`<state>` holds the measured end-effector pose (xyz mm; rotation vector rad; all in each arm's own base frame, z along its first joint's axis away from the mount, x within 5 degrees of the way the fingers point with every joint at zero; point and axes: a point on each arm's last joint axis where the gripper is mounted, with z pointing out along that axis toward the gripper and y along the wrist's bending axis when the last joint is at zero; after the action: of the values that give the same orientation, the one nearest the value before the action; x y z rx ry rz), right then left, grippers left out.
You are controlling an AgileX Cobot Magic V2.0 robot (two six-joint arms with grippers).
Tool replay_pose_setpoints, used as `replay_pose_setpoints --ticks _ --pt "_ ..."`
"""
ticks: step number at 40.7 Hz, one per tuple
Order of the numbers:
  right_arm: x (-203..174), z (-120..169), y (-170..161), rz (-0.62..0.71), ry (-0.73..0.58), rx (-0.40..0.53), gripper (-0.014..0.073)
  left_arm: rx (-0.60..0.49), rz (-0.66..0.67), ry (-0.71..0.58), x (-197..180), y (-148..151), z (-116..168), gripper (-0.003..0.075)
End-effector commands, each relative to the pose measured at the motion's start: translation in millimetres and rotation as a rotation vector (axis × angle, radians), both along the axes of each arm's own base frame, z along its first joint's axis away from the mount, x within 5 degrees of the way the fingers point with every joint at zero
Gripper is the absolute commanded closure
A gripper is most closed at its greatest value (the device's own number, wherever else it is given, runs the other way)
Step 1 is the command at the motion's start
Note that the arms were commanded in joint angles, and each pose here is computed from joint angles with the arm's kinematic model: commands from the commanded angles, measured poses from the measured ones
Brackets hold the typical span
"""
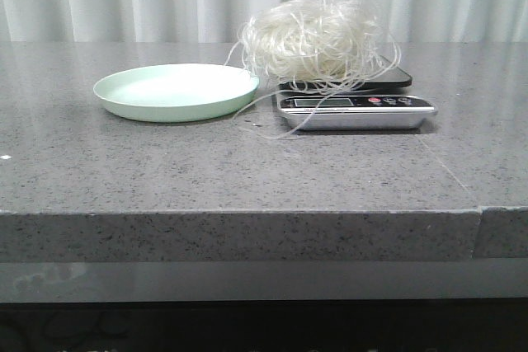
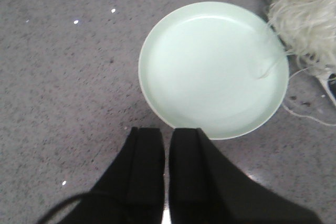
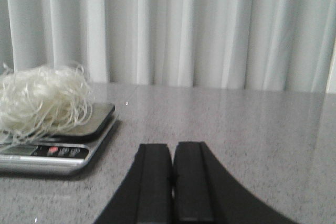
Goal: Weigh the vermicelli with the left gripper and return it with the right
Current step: 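Move the right gripper above the vermicelli on the scale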
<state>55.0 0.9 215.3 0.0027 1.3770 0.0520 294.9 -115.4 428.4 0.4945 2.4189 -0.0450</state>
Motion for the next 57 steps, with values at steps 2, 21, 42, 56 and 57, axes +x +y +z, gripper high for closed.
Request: replay_pose_setpoints --ticks 2,21,42,56,57 --pt "-5 15 -3 -0.025 -0.149 0.017 0.0438 -0.047 0.038 -0.190 -31 18 11 0.0580" --pt "-7 26 -5 0.004 -0.125 0.247 0.0438 -0.125 0.038 -0.583 -161 77 -71 0.0582" --pt "37 176 13 0.145 0.160 0.181 0.0438 -0.227 0.076 -0.725 -230 107 -116 0.0582" --pt "138 254 35 0.281 0.423 0.101 0.0218 -0.221 0.081 -0.715 -230 107 -117 0.0582" --pt "144 256 37 0.293 0.446 0.107 0.0179 -0.220 0.082 -0.713 -230 107 -117 0.0582"
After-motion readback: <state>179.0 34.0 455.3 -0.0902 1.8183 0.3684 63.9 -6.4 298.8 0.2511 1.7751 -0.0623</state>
